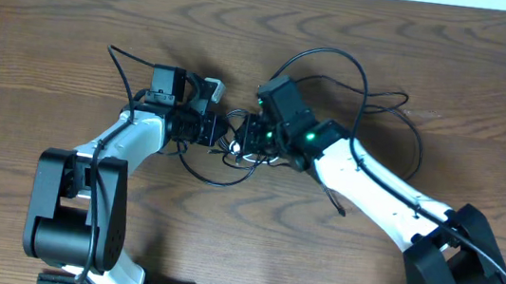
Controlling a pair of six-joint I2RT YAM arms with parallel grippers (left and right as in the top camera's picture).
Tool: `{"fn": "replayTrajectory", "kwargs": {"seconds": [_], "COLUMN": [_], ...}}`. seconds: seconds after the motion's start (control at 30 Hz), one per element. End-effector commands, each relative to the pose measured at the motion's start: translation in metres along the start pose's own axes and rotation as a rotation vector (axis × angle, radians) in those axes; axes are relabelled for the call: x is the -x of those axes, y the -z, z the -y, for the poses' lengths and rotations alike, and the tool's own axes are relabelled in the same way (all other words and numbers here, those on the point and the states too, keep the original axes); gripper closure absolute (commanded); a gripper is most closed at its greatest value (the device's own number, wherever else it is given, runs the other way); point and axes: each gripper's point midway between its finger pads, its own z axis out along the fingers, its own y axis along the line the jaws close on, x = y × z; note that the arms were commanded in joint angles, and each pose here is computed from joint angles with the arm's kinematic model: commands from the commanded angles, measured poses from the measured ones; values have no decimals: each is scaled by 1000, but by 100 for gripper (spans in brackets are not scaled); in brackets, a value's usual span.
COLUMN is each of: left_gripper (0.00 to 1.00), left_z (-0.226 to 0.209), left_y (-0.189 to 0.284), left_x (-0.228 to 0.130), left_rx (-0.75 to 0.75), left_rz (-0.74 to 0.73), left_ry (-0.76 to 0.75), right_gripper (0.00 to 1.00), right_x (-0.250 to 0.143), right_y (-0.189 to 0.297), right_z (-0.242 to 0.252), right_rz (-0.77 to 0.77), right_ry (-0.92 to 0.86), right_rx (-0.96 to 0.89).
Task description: Untangle cables
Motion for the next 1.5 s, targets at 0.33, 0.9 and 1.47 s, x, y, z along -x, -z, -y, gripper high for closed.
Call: {"fn": "replayTrajectory", "kwargs": {"seconds": [0.33, 0.9, 1.47], "left_gripper": [92, 92, 92], "left_z": [-3, -3, -3], "left_y": [-1, -1, -1], "left_x": [-3, -3, -3], "left_rx": [7, 7, 7], "left_rz": [-5, -5, -5], "left_ry": [13, 13, 13], "right_gripper": [73, 43, 51], "right_x": [-1, 14, 27], "right_y": [-47, -52, -78], "right_z": [56, 29, 33], "right_rz": [39, -57, 69], "right_ry": [-75, 2, -131], "right_rx": [-227, 58, 6]}}
